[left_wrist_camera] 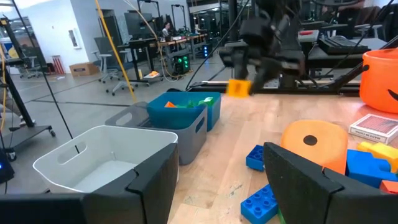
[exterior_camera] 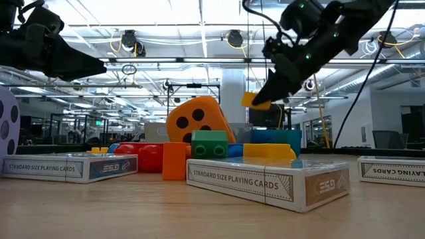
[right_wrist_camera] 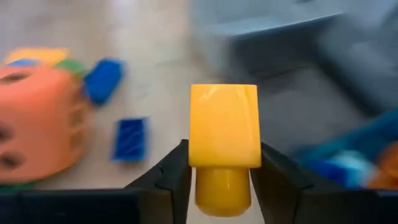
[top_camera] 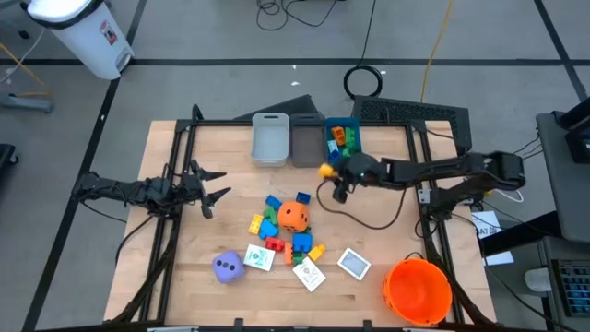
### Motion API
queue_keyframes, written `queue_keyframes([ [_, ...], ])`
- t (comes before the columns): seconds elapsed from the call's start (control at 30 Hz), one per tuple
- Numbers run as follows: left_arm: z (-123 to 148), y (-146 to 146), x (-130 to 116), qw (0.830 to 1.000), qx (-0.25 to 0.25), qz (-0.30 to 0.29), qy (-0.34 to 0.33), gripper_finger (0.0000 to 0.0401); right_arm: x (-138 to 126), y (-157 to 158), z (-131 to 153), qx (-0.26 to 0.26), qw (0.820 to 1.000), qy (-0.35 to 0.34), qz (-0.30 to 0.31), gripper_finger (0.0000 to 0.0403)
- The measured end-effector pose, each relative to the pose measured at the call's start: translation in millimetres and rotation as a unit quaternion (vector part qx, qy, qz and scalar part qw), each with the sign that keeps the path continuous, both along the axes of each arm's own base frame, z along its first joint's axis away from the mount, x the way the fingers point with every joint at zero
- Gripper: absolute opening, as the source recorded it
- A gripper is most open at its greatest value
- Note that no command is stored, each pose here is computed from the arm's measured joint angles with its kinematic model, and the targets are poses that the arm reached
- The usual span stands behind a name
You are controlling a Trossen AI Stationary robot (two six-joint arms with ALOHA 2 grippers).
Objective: Pick & Place Toys
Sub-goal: Put the yellow game piece into the blue bin
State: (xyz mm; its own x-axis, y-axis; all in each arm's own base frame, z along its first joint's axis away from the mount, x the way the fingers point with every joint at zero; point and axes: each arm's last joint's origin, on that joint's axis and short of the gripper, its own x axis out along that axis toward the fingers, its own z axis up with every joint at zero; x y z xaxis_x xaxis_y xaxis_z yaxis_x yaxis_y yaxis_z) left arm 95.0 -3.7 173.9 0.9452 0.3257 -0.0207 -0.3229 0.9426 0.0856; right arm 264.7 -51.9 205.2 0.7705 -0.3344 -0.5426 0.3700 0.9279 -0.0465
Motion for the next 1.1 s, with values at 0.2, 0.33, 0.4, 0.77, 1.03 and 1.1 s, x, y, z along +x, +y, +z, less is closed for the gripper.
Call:
queue_keyframes([
  [0.2, 0, 0, 0, 1.0, 0.0, 0.0, 0.0, 0.0241, -7, -6, 12, -0.048, 0.992, -0.02, -0.111, 0.0127],
  [0.33, 0, 0, 0, 1.0, 0.0, 0.0, 0.0, 0.0241, -8, -14, 11, -0.065, 0.983, -0.029, -0.171, 0.0142],
  [0.4, 0, 0, 0, 1.0, 0.0, 0.0, 0.0, 0.0241, -10, -21, 10, -0.066, 0.978, -0.027, -0.195, 0.0143],
  [0.77, 0, 0, 0, 1.0, 0.0, 0.0, 0.0, 0.0241, -31, -70, -30, -0.026, 0.965, -0.049, -0.257, 0.0146],
  [1.03, 0, 0, 0, 1.0, 0.0, 0.0, 0.0, 0.0241, -40, -81, -47, -0.007, 0.96, -0.055, -0.274, 0.0142],
  [1.1, 0, 0, 0, 1.0, 0.0, 0.0, 0.0, 0.0241, -39, -82, -47, -0.008, 0.96, -0.058, -0.274, 0.0142],
])
